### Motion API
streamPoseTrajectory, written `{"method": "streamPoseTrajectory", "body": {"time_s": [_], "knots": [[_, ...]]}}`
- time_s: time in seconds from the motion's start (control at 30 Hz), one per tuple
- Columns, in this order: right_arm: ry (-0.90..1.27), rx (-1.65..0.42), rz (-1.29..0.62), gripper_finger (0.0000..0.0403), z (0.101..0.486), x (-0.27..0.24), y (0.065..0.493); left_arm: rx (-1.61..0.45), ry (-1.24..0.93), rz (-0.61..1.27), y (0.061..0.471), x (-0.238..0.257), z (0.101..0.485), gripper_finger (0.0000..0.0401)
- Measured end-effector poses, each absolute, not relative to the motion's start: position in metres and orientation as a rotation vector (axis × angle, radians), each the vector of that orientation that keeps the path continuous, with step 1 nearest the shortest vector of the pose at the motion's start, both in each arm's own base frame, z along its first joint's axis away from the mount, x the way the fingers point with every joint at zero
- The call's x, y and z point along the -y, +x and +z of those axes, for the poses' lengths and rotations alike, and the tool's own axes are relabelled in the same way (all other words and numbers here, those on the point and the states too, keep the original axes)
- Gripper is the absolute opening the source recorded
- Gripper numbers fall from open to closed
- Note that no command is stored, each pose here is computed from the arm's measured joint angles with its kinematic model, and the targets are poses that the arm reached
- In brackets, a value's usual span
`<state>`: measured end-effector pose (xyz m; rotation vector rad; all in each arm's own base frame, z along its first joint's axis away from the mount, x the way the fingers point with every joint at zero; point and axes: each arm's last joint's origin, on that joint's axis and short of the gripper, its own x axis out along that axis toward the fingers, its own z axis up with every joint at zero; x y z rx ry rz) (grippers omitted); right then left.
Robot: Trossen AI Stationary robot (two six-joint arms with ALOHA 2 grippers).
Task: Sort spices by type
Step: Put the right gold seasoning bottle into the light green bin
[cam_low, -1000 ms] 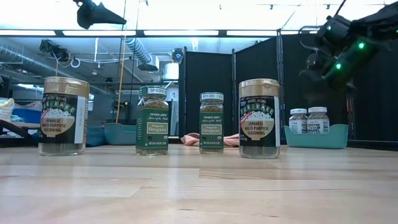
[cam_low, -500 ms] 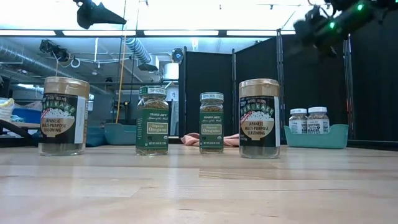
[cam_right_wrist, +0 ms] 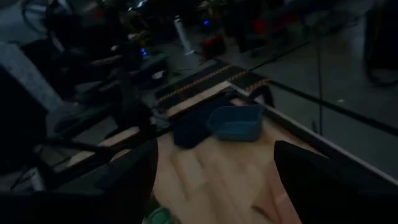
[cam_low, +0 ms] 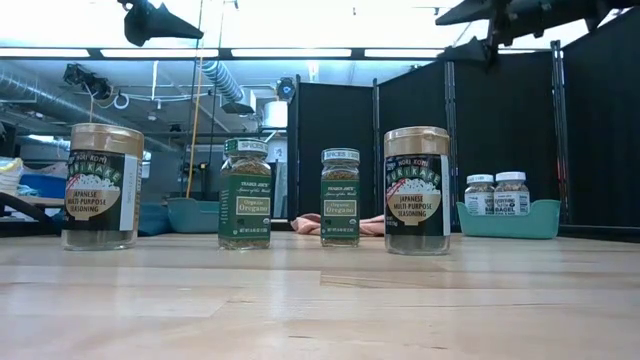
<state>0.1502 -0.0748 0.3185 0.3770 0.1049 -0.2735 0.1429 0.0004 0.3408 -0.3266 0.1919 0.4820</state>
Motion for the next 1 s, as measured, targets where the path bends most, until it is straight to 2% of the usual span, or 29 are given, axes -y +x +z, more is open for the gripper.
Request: {"method": "streamPoseTrajectory", "body": {"time_s": [0.2,0.57,1.0], "knots": [[0.359,-0.177,-0.244,0.0323,0.309,0.06,0.171,-0.192,-0.325,0.482,0.143,0.0,0.341,0.0363],[0.2,-0.313,-0.211,0.0314,0.279,0.034,0.223,-0.193,-0.321,0.482,0.143,0.0,0.341,0.0363],[0.056,-0.456,-0.135,0.0349,0.236,0.004,0.264,-0.194,-0.32,0.482,0.143,0.0,0.341,0.0363]]}}
